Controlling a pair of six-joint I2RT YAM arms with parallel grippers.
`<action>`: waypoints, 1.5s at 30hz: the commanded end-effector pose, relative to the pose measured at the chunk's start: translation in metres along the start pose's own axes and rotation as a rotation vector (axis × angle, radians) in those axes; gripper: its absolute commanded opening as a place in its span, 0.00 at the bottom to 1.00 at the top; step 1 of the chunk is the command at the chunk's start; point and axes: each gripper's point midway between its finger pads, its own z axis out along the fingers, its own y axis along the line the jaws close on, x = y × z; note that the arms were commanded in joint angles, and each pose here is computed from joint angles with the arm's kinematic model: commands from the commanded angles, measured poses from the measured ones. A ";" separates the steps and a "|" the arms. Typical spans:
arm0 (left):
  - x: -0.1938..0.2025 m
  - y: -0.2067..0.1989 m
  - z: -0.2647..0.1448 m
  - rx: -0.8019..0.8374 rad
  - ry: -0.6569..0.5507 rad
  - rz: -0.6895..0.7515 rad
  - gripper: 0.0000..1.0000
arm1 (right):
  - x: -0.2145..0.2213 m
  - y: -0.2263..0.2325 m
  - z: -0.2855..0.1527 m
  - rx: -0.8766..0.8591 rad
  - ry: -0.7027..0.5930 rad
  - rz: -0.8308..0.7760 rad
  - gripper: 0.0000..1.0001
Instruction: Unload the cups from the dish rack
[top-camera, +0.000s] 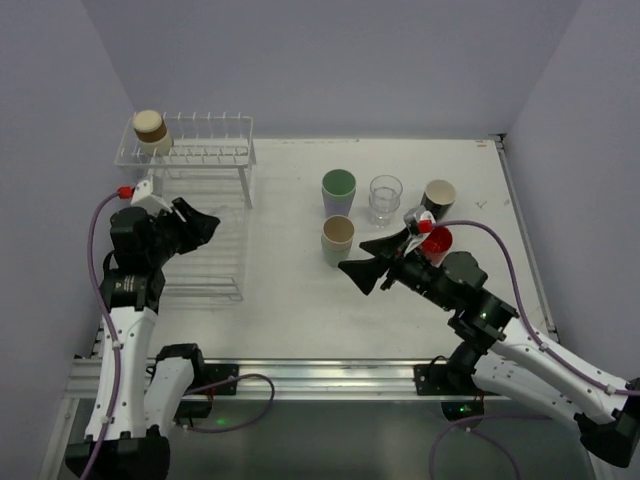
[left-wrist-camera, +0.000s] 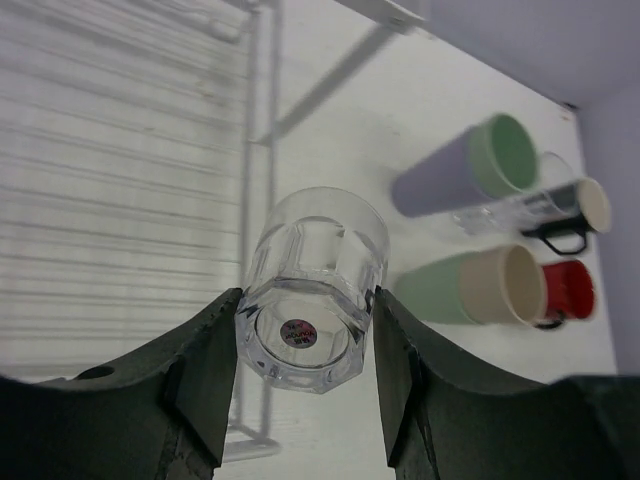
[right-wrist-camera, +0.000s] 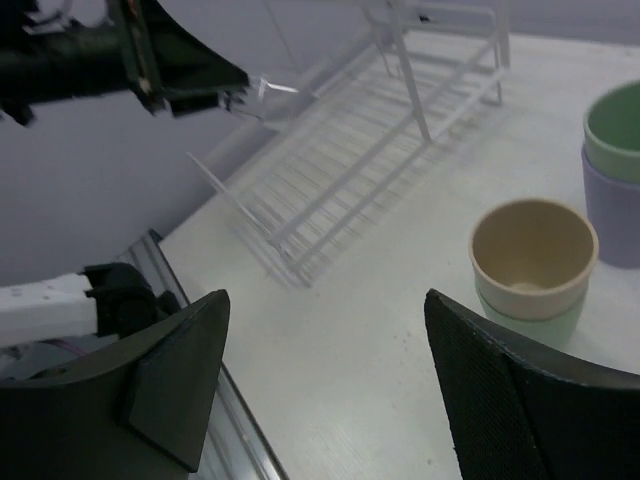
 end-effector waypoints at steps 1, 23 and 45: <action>0.008 -0.086 -0.015 0.449 -0.011 -0.044 0.00 | -0.042 0.038 -0.007 -0.173 -0.154 -0.002 0.82; 0.080 -0.202 -0.078 1.153 0.093 0.024 0.00 | -0.043 0.068 0.063 -0.309 -0.058 0.217 0.60; 0.078 -0.144 -0.043 0.739 -0.012 0.355 1.00 | -0.030 -0.010 0.017 0.161 0.104 0.093 0.00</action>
